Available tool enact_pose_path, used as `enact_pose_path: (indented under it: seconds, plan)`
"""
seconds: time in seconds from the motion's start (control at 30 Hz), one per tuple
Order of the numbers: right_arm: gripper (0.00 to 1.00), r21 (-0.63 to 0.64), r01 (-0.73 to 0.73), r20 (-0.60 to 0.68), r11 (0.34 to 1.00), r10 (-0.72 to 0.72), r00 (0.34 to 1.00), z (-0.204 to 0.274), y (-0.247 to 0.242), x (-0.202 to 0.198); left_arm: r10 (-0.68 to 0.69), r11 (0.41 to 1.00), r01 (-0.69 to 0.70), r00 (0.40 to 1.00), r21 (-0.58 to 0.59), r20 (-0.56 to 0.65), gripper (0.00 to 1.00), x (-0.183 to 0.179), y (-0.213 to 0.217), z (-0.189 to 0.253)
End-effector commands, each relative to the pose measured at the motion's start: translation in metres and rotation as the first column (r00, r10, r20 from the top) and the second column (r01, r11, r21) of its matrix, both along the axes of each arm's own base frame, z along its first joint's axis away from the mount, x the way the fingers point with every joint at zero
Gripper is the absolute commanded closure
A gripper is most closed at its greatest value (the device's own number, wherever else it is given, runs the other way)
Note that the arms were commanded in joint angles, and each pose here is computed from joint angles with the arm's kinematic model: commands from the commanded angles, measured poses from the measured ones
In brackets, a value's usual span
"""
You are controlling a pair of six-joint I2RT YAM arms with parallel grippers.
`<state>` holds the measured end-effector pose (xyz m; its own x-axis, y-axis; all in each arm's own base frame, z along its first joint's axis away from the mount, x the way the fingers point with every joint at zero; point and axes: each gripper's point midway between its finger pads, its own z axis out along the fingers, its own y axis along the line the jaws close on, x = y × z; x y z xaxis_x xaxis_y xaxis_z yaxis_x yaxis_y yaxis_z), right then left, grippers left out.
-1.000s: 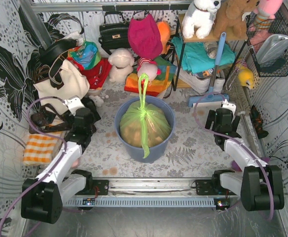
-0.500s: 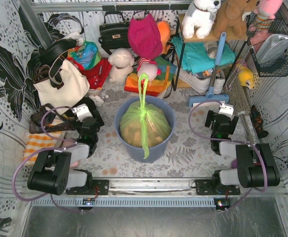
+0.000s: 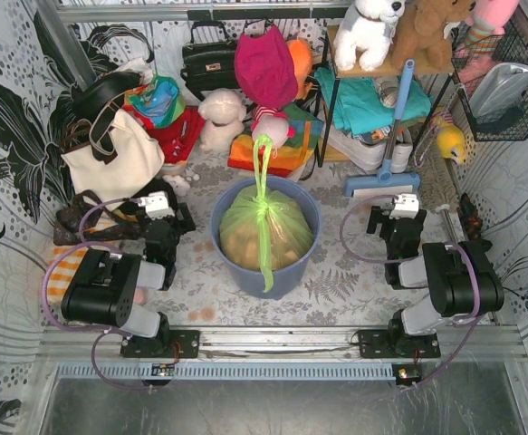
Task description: Tie the trash bag
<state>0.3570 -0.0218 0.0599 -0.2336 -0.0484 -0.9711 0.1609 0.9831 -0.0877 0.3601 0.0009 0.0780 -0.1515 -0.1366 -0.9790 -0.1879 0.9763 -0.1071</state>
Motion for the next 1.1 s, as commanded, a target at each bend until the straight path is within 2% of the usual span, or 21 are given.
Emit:
enact_pose_path:
  seconds: [0.0,1.07]
  plan:
    - [0.03,-0.003,-0.072,0.079,0.997,0.072,0.994,0.0138,0.0096,0.0058,-0.05,0.999,0.051,0.988,-0.004,0.147,0.02,0.0113,-0.0055,0.0335]
    - [0.03,0.023,-0.036,0.068,0.999,0.035,0.997,0.0115,0.0018,0.0063,-0.041,0.999,0.043,0.99,-0.016,0.136,0.02,0.0116,-0.0026,0.0313]
